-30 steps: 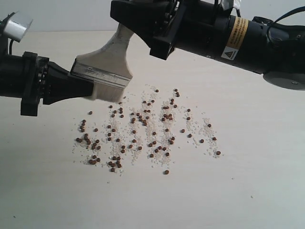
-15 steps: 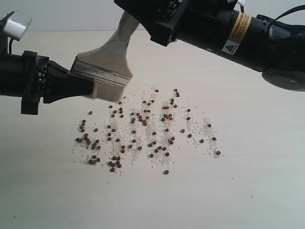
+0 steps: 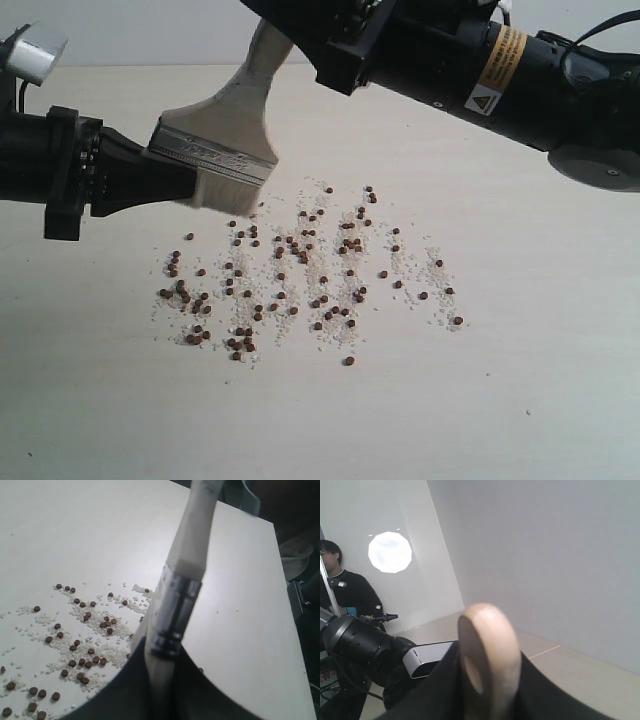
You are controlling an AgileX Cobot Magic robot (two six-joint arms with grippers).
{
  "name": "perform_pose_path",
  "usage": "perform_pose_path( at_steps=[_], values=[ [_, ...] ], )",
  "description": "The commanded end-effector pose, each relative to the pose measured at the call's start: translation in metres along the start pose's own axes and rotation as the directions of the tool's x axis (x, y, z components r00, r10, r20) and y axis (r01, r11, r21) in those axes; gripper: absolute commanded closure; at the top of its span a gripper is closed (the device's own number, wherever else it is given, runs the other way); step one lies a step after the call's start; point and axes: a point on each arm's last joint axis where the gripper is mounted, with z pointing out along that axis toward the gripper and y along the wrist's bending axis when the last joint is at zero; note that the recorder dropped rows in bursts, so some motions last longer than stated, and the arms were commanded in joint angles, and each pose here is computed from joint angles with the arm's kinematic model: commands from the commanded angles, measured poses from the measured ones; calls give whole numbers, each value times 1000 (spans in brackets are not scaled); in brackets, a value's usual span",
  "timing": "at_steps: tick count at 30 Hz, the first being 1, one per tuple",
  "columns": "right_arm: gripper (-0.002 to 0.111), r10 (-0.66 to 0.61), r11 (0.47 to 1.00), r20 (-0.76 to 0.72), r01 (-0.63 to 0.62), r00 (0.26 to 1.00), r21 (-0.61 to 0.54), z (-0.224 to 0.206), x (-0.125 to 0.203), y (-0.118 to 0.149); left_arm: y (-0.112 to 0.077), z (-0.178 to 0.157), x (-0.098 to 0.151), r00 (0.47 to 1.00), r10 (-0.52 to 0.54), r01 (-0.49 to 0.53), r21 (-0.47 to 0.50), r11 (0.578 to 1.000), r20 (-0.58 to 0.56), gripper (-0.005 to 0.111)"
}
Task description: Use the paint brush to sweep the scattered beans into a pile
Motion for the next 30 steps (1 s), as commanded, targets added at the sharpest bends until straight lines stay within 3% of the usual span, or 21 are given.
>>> perform_pose_path(
  at_steps=[1, 18, 20, 24, 26, 30],
  values=[
    [108, -2, 1000, 0, 2, 1000, -1, 1, -1, -1, -1, -1, -1, 1000, -1, 1, 7, 1000, 17, 107],
    [108, 28, 1000, -44, -27, 999, 15, 1, 3, -2, 0, -1, -3, 1000, -8, 8, -1, 1000, 30, 107],
    [108, 27, 1000, -47, -26, 999, 18, 0, 3, -2, 0, -1, -3, 999, -9, 9, -2, 1000, 32, 101],
    [108, 30, 999, -45, -29, 999, 20, 0, 3, -2, 0, -1, -3, 999, -11, 11, -5, 1000, 38, 71],
    [108, 36, 998, -64, -32, 997, 56, 0, 5, -5, 0, -1, -4, 999, -17, 17, -7, 1000, 41, 63],
    [108, 29, 993, -108, -16, 994, 119, -1, 4, -8, 0, -1, -4, 999, -23, 23, -7, 1000, 41, 60]
  ],
)
